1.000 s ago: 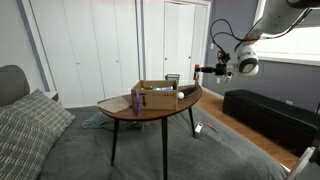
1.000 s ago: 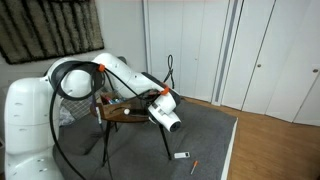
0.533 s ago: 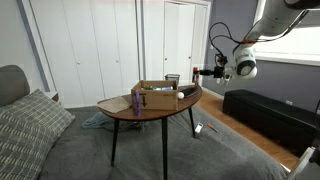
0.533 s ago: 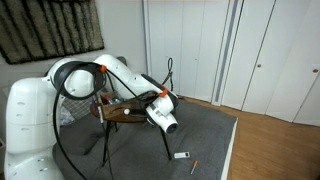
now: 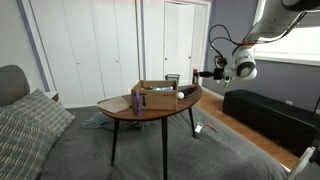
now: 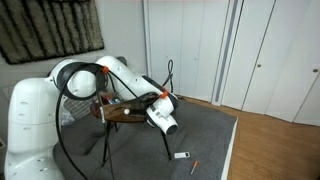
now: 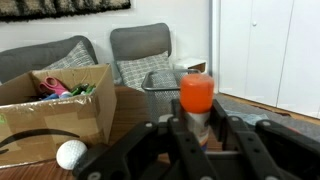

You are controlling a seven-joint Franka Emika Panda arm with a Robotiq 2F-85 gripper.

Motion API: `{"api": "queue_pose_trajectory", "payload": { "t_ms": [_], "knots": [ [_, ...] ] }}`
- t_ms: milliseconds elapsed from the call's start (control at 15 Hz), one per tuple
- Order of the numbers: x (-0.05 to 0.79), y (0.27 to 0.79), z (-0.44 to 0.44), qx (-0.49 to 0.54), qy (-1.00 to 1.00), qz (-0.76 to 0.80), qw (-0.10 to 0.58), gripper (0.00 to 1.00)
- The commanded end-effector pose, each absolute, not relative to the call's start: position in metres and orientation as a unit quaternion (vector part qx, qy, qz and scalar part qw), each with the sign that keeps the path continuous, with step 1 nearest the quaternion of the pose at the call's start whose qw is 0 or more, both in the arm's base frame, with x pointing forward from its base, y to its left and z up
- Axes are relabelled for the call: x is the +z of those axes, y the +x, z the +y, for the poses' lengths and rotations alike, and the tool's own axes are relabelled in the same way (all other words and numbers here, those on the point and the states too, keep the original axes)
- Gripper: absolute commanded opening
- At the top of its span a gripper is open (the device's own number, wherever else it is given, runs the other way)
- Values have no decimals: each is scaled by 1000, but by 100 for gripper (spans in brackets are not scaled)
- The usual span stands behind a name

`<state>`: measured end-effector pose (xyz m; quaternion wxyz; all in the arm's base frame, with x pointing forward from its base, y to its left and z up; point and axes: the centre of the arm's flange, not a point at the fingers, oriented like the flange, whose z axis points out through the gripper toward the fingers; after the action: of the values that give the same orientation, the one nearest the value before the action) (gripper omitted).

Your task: Pick up the glue stick from the box and put it on the table

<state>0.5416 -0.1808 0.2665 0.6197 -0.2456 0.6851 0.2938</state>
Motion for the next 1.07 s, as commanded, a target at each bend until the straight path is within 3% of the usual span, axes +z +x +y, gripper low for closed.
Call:
{"api": "queue_pose_trajectory", "payload": {
  "t_ms": [0,1000],
  "knots": [
    [253,542,-180,275,-246,690,623,9],
    [247,530,-191,236,-263,680,643,9]
  ]
}}
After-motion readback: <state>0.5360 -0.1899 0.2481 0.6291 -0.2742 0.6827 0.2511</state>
